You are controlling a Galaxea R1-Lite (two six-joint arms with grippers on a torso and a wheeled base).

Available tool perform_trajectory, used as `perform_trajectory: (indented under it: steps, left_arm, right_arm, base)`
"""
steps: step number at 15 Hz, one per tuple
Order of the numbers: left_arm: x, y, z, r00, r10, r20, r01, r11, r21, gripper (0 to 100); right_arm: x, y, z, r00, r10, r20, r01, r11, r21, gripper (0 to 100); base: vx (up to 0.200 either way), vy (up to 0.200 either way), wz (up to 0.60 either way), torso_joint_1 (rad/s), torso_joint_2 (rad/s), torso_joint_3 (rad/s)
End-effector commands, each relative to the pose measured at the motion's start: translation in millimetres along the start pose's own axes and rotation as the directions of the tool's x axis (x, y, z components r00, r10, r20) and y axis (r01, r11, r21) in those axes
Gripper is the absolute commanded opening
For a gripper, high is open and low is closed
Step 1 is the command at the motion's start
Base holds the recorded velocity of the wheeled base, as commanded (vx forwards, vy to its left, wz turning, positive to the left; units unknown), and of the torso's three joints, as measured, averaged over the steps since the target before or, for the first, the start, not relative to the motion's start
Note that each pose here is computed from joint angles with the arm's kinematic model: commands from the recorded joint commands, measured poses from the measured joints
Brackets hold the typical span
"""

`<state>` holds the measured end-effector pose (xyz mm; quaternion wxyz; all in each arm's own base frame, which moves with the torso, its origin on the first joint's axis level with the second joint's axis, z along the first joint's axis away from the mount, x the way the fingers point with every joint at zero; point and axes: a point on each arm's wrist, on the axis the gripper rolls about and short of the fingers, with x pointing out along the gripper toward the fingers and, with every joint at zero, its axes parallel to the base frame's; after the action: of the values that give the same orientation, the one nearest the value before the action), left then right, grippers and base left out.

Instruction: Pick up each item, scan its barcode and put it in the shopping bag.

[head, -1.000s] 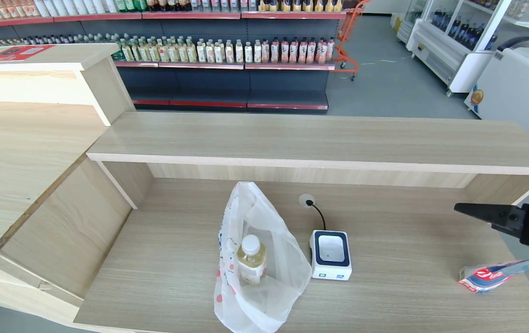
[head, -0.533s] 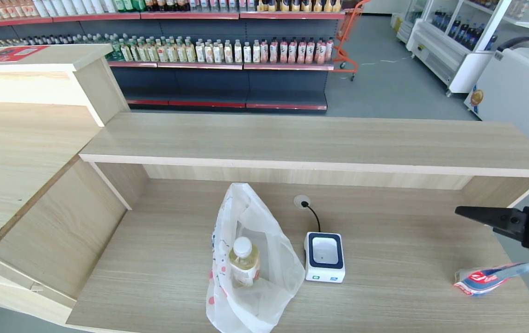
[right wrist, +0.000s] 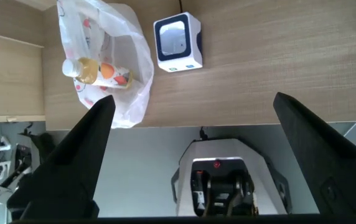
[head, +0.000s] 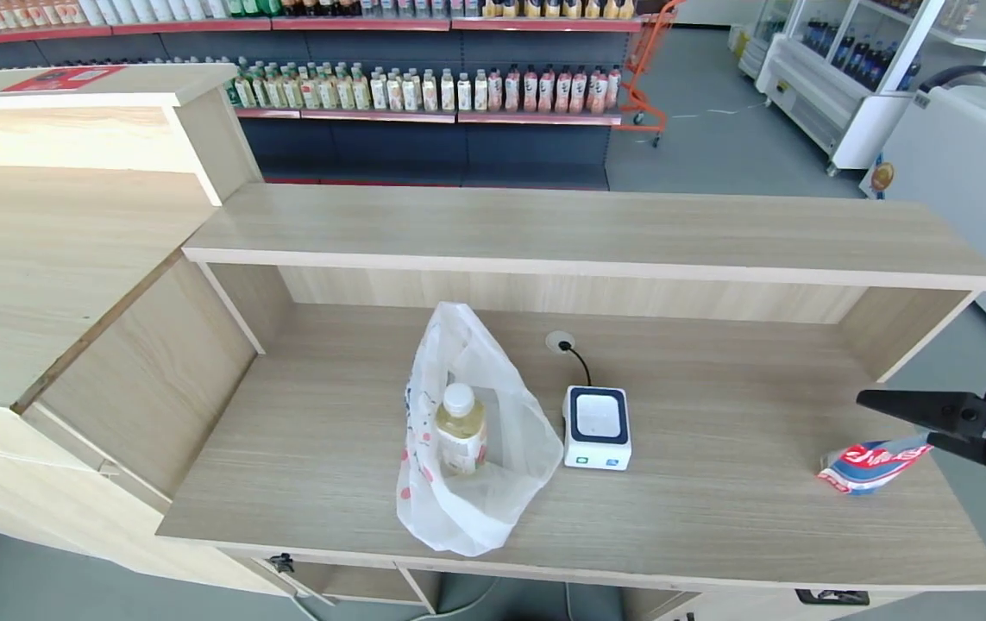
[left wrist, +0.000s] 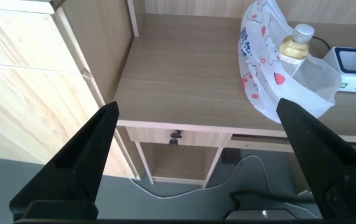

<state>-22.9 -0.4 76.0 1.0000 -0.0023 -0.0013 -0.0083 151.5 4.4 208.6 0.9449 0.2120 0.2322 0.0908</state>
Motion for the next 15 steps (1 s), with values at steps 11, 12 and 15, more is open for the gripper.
perform_trajectory:
  steps: [11,12,15]
  left_arm:
    - [0.0,0.0,0.0,1.000,0.001,0.001,-0.001,1.000,0.006,100]
    - [0.0,0.0,-0.1,1.000,0.001,-0.001,-0.001,1.000,0.005,100]
    - [0.0,0.0,-0.1,1.000,0.001,-0.001,-0.001,1.000,0.005,100]
  right_arm:
    - [-3.1,-5.8,7.4,0.998,-0.063,-0.020,0.066,0.977,0.201,100]
    - [-3.4,-5.8,7.2,0.997,-0.067,-0.027,0.071,0.970,0.232,100]
    - [-4.2,-5.6,9.7,0.998,-0.068,-0.018,0.070,0.967,0.244,100]
  base:
    - [0.000,-0.200,0.00,0.006,0.00,0.001]
    - [0.000,-0.200,0.00,-0.002,0.00,0.012]
    - [0.000,-0.200,0.00,0.004,0.01,0.001]
